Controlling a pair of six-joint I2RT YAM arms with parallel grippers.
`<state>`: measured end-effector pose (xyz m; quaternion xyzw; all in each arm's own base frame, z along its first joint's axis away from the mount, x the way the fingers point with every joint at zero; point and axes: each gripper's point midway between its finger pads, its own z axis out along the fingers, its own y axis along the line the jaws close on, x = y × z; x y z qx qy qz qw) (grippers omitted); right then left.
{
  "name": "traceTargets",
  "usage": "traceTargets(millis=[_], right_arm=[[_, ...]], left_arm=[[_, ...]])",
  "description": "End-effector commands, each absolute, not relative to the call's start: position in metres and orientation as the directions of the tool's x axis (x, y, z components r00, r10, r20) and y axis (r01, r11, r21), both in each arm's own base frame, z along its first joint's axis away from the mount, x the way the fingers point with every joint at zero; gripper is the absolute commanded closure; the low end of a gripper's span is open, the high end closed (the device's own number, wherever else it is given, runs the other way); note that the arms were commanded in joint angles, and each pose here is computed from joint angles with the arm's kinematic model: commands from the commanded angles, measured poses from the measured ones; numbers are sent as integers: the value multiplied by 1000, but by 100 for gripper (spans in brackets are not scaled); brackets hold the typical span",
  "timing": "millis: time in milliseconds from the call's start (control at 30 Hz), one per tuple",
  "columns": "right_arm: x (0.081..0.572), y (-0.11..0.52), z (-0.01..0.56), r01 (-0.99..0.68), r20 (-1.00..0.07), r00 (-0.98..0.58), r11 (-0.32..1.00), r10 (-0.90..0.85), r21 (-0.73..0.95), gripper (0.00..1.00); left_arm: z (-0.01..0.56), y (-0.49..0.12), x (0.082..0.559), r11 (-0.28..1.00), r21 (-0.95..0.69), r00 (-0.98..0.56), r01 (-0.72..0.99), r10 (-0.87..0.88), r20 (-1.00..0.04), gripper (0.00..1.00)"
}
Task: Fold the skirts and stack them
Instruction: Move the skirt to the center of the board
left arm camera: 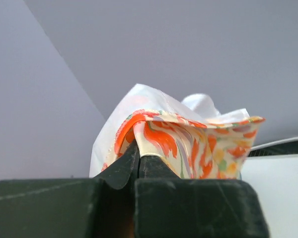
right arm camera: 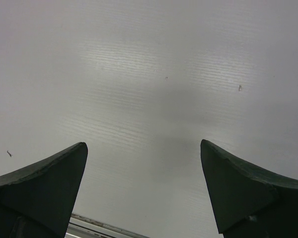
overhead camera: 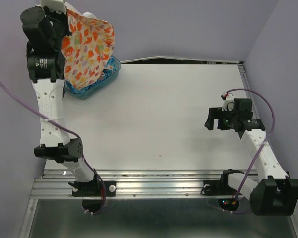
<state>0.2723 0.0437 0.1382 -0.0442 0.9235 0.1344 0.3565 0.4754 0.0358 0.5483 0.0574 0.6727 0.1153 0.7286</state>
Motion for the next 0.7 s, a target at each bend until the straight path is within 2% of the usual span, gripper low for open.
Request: traceTargets(millis=[0,167,333,433,567,667], right_arm=[[285,45,170,-207,-751,-661,957,17,204,0],[283,46,172,-212,-755,-655,955,19,207,0],[282,48,174,-220,-760,-649,952,18,211,0],[282,48,174,-220,-757,-653,952,19,213,0],[285,47,174,-219,-755,-656,952,17,212,0],[288,46,173,-209,-750,-661,955,19,208,0]], left_arm=[[604,1,428,973,231,250,14,220,-943,100],[610,-52,379,947,237,294,217,168,-941,100],[534,-104,367,881,239,145,408,195,-970,100],[457,-131,368,847,226,-13,481,264,-964,100],[403,-161,359,816,264,-71,515,347,-935,100],[383,-184,355,812,271,-93,516,368,-925,100]])
